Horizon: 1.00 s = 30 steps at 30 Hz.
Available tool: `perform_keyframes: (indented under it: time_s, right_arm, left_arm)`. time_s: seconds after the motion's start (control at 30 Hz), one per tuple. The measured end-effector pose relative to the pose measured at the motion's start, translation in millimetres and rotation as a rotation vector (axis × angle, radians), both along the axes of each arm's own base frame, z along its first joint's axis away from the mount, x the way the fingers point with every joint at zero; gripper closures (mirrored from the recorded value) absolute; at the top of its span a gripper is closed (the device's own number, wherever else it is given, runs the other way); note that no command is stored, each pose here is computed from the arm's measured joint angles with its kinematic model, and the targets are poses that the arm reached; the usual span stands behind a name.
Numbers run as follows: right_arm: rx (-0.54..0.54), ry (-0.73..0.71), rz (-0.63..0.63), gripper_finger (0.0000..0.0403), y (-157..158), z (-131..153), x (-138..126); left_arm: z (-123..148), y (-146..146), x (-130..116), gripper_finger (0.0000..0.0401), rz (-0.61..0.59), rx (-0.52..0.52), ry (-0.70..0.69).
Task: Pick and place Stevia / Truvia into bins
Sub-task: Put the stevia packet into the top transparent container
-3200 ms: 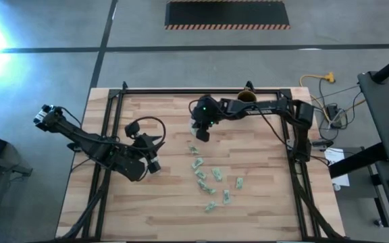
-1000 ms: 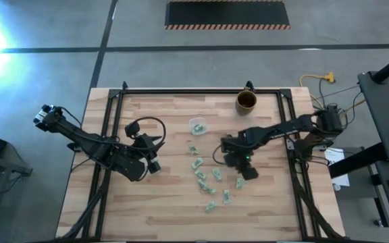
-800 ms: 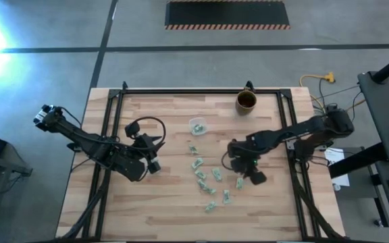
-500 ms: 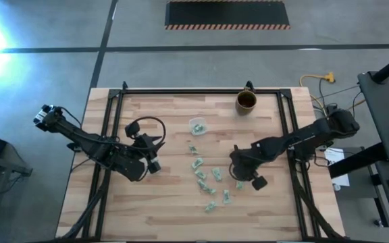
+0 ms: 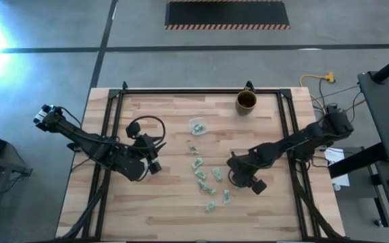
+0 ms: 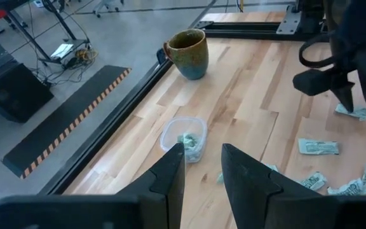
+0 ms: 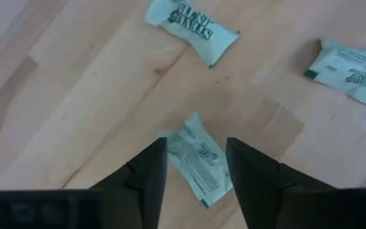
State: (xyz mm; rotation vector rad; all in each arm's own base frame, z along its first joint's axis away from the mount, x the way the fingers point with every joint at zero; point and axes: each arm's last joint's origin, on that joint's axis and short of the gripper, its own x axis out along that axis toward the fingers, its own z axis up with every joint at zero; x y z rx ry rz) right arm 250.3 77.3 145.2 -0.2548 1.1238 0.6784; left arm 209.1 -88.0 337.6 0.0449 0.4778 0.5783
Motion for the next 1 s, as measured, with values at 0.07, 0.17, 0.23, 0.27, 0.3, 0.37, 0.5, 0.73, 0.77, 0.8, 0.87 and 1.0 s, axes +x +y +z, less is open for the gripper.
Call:
perform_keyframes:
  time_s: [0.07,0.17,0.23,0.27,0.3,0.37,0.5,0.73,0.77,0.8,0.87,1.0]
  right_arm:
    - [-0.003,-0.005,0.0,0.0233,2,-2,2]
    - [-0.032,0.009,-0.015,0.0214,4,-7,2]
    - [-0.071,0.012,-0.03,0.0206,5,-10,2]
    - [-0.076,0.014,-0.031,0.0204,5,-11,2]
    - [-0.078,0.019,-0.028,0.0202,6,-12,2]
    - [-0.083,0.023,-0.022,0.02,8,-15,2]
    - [-0.1,0.034,-0.023,0.02,11,-19,0]
    - [-0.12,0.035,-0.107,0.0222,11,-18,-1]
    - [-0.122,0.035,-0.113,0.0229,10,-18,-1]
    - [-0.121,0.039,-0.119,0.0237,10,-18,-2]
    - [-0.122,0.043,-0.13,0.0256,10,-18,-2]
    - [-0.12,0.052,-0.157,0.0296,10,-18,-2]
  left_arm:
    - [0,0,0,0.0314,-0.002,-0.006,-0.005]
    - [0,-1,1,0.0314,-0.01,-0.015,-0.002]
    - [0,-1,1,0.0314,-0.016,-0.021,0.0]
    - [0,-1,1,0.0314,-0.016,-0.021,0.001]
    - [0,-1,1,0.0314,-0.017,-0.022,0.001]
    - [0,-1,1,0.0314,-0.017,-0.023,0.0]
    - [0,-1,1,0.0314,-0.019,-0.027,-0.003]
    - [0,-1,1,0.0314,-0.019,-0.028,-0.004]
    - [0,-1,1,0.0314,-0.019,-0.027,-0.004]
    - [0,-1,1,0.0314,-0.019,-0.027,-0.004]
    - [0,-1,1,0.0314,-0.02,-0.026,-0.003]
    - [0,-1,1,0.0314,-0.02,-0.026,-0.004]
